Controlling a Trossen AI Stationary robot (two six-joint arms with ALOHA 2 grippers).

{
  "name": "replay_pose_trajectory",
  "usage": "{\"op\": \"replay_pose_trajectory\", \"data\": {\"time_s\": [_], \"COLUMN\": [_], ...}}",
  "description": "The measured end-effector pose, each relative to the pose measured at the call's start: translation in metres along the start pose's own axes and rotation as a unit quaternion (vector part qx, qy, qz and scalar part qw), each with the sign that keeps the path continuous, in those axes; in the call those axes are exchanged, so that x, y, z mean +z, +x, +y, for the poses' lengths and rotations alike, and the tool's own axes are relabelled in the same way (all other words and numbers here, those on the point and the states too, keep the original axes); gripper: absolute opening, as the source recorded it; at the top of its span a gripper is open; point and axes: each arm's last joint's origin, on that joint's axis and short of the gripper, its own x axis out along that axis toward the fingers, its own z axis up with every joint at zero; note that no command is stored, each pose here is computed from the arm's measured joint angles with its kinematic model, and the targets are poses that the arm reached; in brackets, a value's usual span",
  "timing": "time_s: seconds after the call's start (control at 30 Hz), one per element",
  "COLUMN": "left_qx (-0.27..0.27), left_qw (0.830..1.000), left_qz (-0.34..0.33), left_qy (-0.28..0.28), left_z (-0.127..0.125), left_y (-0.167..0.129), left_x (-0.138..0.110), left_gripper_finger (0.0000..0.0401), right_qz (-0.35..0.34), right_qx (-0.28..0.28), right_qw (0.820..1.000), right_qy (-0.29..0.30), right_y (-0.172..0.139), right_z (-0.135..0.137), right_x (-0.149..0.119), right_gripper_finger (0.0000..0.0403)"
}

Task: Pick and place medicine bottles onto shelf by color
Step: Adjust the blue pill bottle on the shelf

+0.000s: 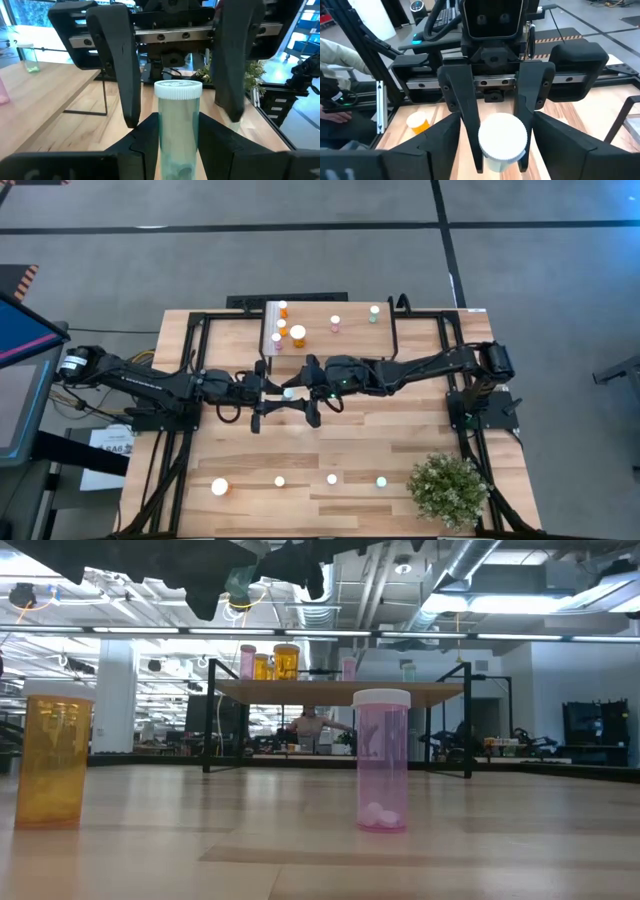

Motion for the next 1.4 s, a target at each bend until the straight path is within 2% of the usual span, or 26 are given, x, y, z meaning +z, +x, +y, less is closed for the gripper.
{"op": "replay_pose_trajectory", "data": {"time_s": [0.47, 0.7, 1.23, 1.4], "left_qx": [-0.003, -0.003, -0.002, 0.002], "left_qw": [1.0, 1.0, 1.0, 1.0], "left_qz": [0.008, 0.008, 0.005, 0.005], "left_qy": [-0.004, -0.004, -0.004, -0.004], "left_z": [-0.0001, -0.0001, -0.0001, 0.0003], "left_y": [0.0, 0.0, 0.0, 0.0], "left_x": [-0.0017, -0.0017, -0.0011, -0.001], "left_gripper_finger": [0.0108, 0.0108, 0.0109, 0.0131], "right_qz": [0.014, 0.015, 0.015, 0.016], "right_qx": [0.011, 0.011, 0.008, 0.004], "right_qw": [1.0, 1.0, 1.0, 1.0], "right_qy": [0.012, 0.012, 0.014, 0.015], "right_y": [-0.0001, -0.0005, -0.0006, -0.0008], "right_z": [0.0004, 0.0006, -0.0022, -0.0051], "right_x": [-0.0023, -0.0023, -0.0018, -0.0016], "right_gripper_finger": [0.0169, 0.0136, 0.0134, 0.0138]}}
